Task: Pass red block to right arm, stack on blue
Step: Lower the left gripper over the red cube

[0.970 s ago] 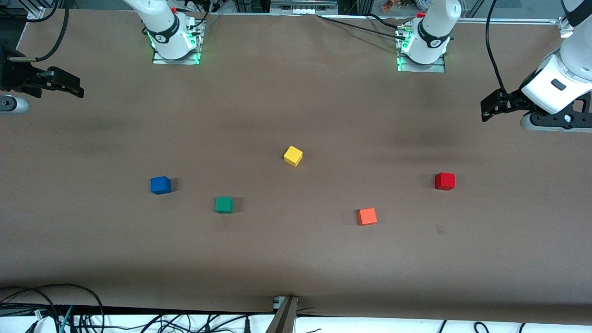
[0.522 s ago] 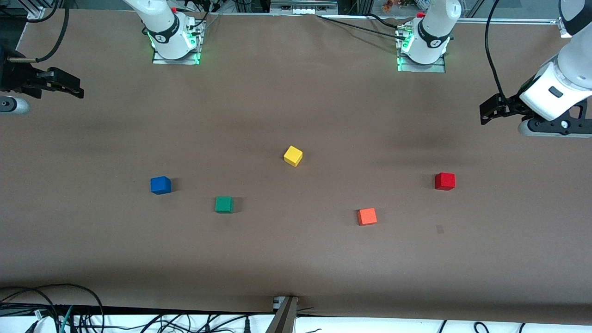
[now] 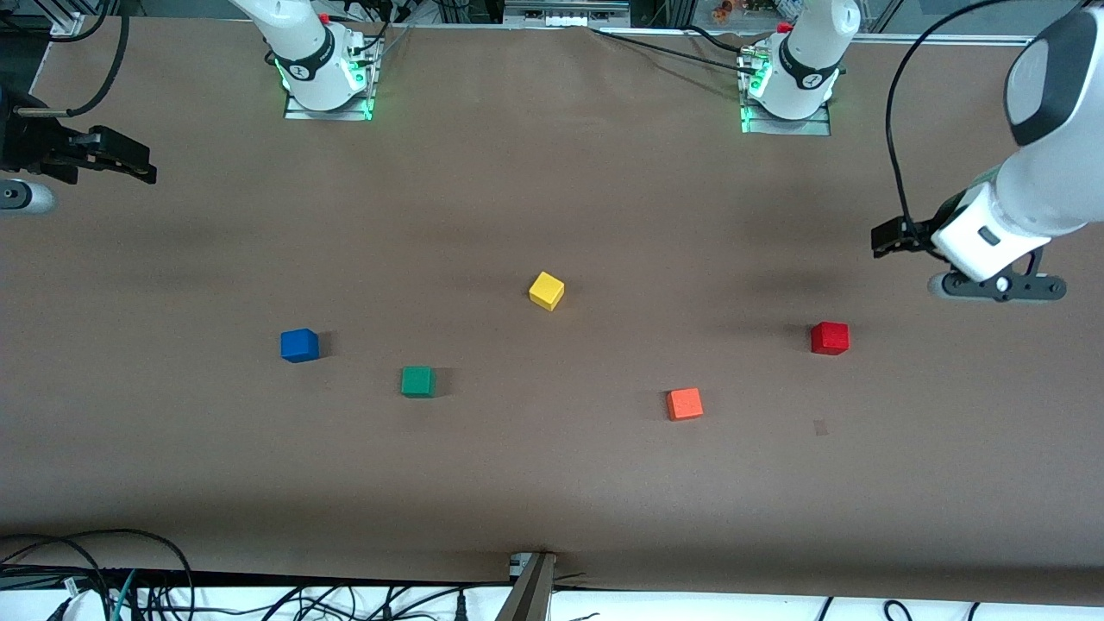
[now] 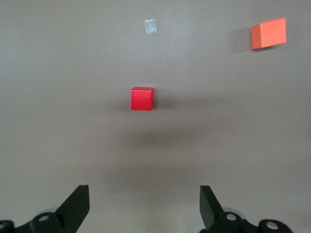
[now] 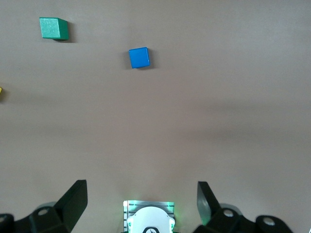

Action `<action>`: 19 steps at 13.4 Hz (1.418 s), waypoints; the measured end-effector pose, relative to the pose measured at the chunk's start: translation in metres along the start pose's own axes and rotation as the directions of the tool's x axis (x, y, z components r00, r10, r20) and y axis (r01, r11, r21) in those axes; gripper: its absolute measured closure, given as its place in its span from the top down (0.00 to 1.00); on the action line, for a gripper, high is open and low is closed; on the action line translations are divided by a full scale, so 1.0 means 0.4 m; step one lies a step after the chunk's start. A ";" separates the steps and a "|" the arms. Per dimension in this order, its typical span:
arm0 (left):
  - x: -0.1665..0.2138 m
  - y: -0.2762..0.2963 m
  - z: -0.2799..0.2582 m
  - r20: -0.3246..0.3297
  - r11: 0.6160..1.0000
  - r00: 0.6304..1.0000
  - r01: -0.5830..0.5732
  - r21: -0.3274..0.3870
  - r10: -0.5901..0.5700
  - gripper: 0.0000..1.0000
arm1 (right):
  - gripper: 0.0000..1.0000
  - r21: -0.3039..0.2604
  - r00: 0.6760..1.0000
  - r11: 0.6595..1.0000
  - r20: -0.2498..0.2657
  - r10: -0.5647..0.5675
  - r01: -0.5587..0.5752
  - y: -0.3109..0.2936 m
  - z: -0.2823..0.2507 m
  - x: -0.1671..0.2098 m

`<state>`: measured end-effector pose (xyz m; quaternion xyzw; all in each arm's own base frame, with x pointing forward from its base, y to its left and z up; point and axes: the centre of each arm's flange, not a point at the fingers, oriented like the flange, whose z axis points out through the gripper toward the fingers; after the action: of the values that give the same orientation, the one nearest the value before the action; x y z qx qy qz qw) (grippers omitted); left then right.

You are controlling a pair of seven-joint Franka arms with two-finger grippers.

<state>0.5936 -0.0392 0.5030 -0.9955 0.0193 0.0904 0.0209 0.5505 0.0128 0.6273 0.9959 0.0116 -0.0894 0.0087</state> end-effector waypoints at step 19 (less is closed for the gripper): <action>0.156 -0.108 0.654 -0.156 0.988 0.976 -0.157 -0.007 0.154 1.00 | 1.00 0.000 1.000 1.000 0.000 0.000 0.000 0.000 0.001 0.002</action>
<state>0.6098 0.0136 0.2364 -0.9951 0.0980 0.0141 0.0026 0.5510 0.0128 0.6268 0.9959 0.0116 -0.0895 0.0087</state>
